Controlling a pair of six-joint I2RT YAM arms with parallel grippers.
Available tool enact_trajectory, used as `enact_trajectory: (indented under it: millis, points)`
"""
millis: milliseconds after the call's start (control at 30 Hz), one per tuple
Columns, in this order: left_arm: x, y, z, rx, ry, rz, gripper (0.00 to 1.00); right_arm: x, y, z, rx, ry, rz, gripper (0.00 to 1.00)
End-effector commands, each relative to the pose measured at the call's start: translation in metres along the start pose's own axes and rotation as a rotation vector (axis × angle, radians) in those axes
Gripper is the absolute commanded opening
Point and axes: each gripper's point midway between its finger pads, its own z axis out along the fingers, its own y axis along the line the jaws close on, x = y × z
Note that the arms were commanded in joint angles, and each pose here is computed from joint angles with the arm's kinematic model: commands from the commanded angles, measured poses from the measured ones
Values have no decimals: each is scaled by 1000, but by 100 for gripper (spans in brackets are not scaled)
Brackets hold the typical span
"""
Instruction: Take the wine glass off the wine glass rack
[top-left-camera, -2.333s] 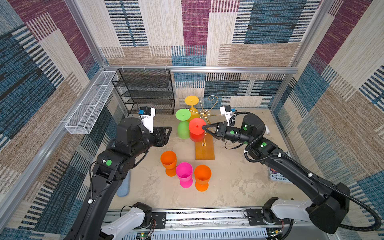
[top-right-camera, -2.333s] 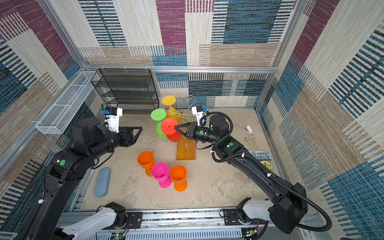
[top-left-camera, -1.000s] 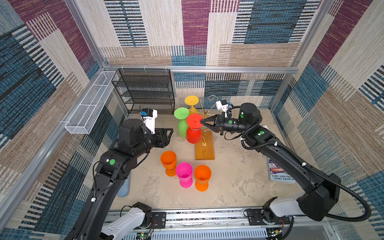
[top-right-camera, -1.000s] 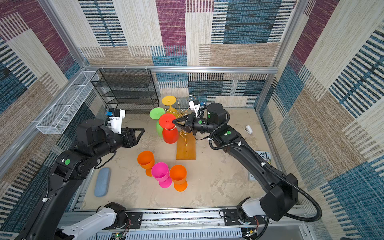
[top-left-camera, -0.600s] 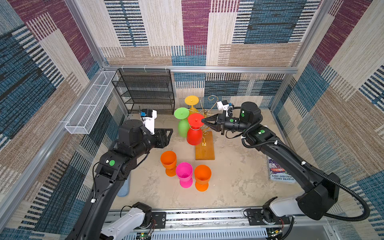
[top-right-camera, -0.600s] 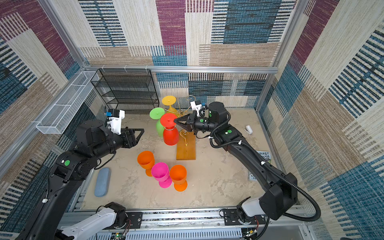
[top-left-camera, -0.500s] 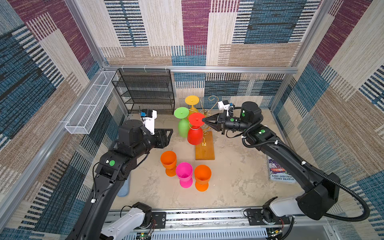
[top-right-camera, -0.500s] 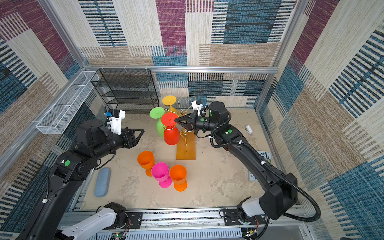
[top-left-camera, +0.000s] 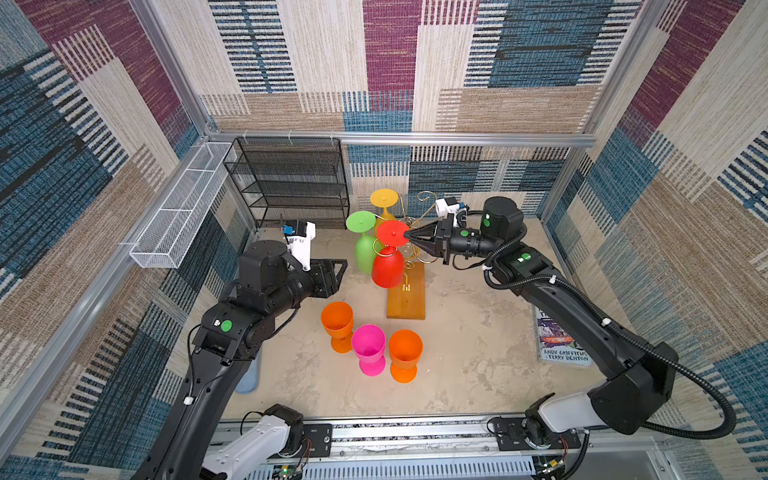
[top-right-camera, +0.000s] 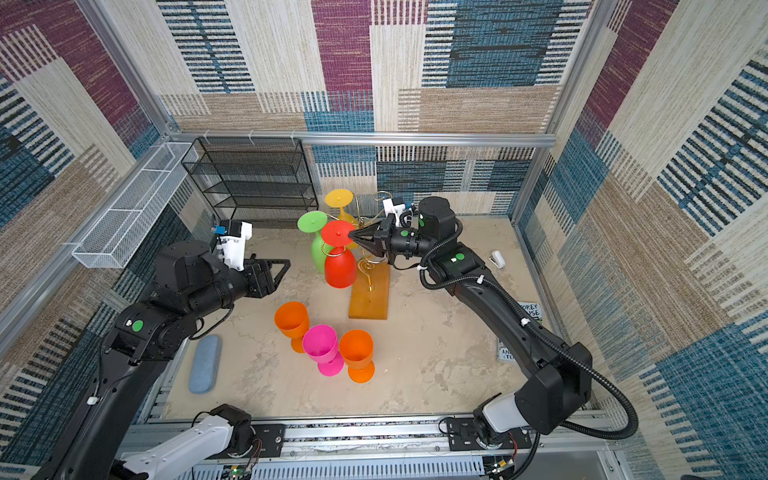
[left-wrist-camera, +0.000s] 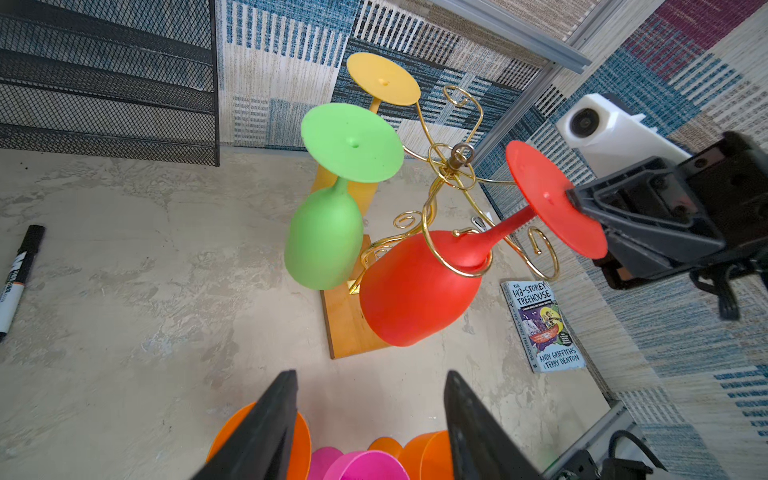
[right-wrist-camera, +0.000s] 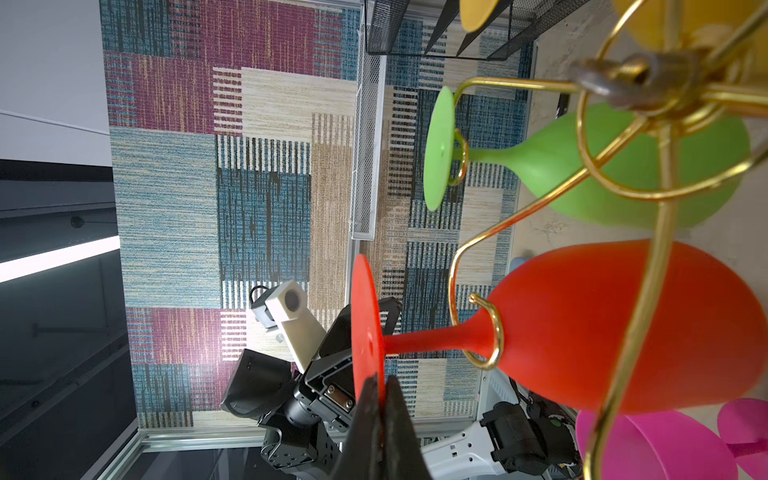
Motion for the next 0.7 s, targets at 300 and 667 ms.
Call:
enact_trajectory:
  millis: [300,667]
  points:
    - [-7,-6,4,34,-25,-6,59,4,4,-4,19,1,-14,0]
    - [-3,-4,9,37,-15,-9,59,5,-12,12,52,30,19,0]
